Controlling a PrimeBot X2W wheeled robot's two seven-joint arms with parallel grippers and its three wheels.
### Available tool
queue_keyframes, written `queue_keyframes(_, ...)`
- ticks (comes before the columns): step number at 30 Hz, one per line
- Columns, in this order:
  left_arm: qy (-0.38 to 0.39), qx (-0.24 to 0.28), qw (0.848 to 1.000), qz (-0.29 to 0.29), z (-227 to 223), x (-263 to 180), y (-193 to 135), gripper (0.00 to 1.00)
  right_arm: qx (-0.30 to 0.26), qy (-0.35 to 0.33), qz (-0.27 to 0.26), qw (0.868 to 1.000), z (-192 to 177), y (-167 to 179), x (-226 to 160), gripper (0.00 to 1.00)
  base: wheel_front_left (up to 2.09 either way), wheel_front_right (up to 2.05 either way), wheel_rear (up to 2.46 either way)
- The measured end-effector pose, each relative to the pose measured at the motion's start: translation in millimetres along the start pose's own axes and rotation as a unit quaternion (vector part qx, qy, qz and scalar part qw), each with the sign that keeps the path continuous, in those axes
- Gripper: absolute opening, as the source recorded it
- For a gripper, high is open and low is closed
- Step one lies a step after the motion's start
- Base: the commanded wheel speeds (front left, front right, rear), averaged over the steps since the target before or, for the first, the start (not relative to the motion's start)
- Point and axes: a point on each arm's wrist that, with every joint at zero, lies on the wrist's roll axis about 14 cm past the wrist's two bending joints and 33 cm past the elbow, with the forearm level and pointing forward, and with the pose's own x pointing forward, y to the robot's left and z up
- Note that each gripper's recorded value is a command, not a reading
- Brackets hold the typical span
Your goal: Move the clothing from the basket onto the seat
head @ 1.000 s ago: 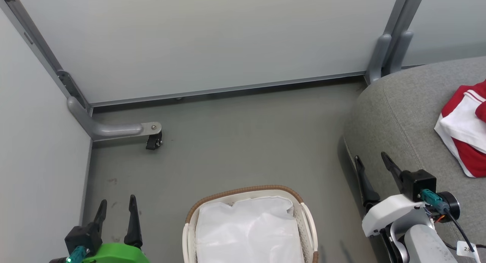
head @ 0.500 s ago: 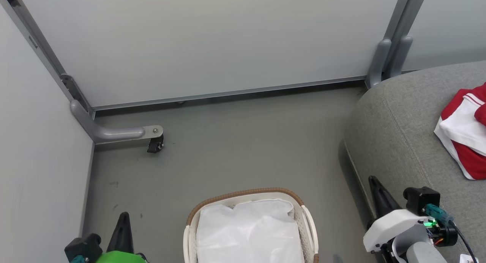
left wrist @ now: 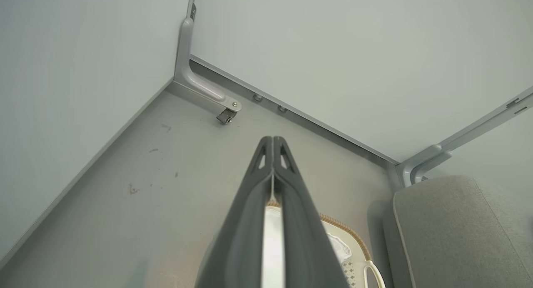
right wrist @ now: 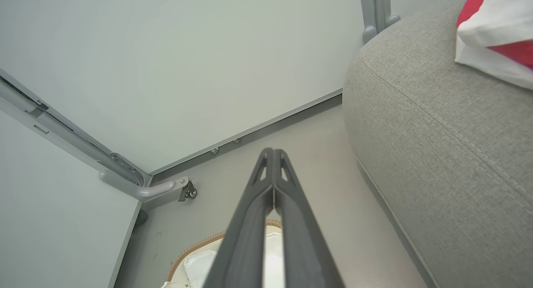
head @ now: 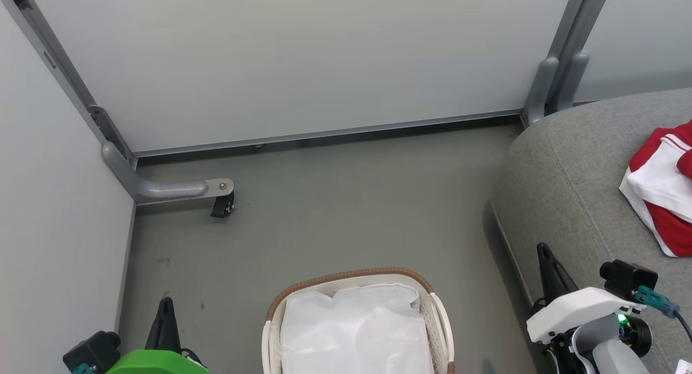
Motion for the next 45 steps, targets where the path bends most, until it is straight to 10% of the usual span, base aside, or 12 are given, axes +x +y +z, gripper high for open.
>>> queue_keyframes(45,-0.029,-0.276,0.961,-0.017,39,12,-10,0.00,0.301,-0.015,-0.006,0.954,22,-2,1,0.00,0.00,0.00,0.00)
